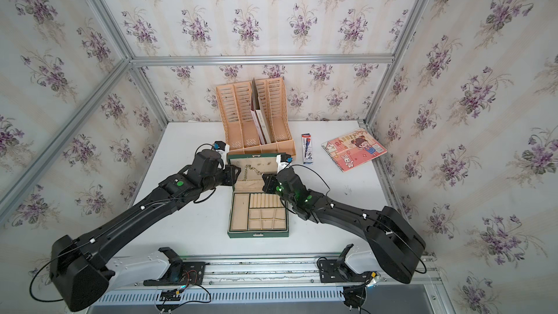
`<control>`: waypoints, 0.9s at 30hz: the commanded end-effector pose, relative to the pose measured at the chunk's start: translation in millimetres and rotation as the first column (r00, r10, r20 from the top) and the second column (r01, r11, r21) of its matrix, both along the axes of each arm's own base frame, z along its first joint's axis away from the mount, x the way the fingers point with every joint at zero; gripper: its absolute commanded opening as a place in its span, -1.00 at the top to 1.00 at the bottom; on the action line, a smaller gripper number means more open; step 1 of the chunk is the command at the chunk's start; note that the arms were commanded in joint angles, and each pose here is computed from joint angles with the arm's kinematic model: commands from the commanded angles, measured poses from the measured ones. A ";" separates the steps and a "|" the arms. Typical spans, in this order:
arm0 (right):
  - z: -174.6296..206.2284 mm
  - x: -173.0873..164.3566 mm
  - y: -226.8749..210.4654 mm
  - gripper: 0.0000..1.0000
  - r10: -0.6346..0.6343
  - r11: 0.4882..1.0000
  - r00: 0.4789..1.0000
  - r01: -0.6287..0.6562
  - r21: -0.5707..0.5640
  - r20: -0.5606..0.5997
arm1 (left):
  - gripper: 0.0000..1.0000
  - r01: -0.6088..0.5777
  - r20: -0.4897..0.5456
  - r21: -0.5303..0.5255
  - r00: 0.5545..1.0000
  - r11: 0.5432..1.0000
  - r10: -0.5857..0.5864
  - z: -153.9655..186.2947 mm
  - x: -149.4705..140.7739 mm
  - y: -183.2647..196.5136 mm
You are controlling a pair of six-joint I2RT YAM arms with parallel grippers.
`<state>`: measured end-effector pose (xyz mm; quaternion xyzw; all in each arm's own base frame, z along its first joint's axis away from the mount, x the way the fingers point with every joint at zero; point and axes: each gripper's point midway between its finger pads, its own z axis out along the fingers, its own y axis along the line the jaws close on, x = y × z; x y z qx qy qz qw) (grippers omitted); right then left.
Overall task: Put jewelry chain into jewelry box
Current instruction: Hang the necklace on the jewelry box clasp.
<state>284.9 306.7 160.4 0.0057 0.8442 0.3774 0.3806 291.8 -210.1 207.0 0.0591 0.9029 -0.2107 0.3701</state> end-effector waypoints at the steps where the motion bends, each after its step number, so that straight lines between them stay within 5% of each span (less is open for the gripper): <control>1: -7.4 -4.3 2.4 1.00 0.035 0.999 0.999 -0.035 -0.034 -0.009 | 0.16 -0.055 0.006 -0.010 0.998 0.998 0.055 -4.8 -5.6 13.0; 20: -49.2 -12.1 26.2 1.00 0.111 0.989 0.987 -0.121 -0.083 -0.112 | 0.16 -0.175 -0.024 -0.013 0.984 0.984 0.175 -64.9 -31.0 48.8; 27: -57.7 -15.8 29.5 0.50 0.127 0.986 0.982 -0.140 -0.088 -0.140 | 0.16 -0.179 -0.026 -0.014 0.984 0.984 0.178 -70.8 -36.5 53.2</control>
